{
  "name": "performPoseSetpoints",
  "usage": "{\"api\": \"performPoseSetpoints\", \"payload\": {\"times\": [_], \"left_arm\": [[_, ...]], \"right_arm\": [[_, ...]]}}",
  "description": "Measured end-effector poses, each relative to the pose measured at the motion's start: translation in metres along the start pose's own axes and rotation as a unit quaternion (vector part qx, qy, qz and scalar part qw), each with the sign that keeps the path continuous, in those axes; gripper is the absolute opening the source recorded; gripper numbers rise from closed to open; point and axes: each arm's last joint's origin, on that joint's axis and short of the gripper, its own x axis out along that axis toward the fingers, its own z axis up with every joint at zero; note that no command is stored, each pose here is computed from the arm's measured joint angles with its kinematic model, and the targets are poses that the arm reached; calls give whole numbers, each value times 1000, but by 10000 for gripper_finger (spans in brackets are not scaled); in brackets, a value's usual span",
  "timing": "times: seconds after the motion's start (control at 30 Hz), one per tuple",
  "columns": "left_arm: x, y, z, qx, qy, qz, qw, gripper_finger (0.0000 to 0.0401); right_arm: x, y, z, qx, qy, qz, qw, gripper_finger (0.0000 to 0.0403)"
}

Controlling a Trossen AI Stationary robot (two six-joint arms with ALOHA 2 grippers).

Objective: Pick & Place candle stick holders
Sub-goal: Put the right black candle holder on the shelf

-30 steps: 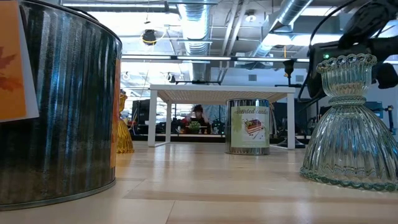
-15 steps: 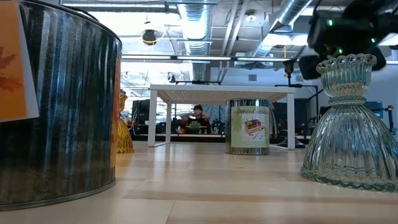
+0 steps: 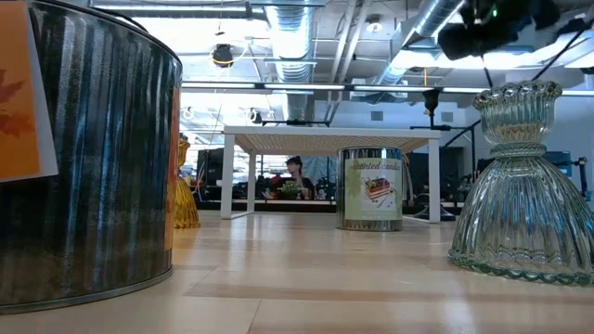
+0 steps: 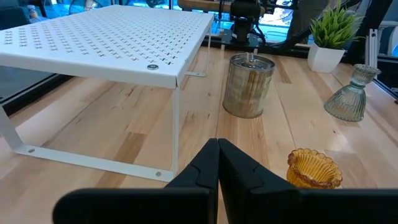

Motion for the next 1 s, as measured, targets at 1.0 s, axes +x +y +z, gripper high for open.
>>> {"api": "performPoseSetpoints", "payload": {"times": [1.0], "left_arm": [[0, 0, 0, 0, -2, 0, 1000, 6]], "right_arm": [[13, -36, 58, 28, 123, 285, 950, 0]]}}
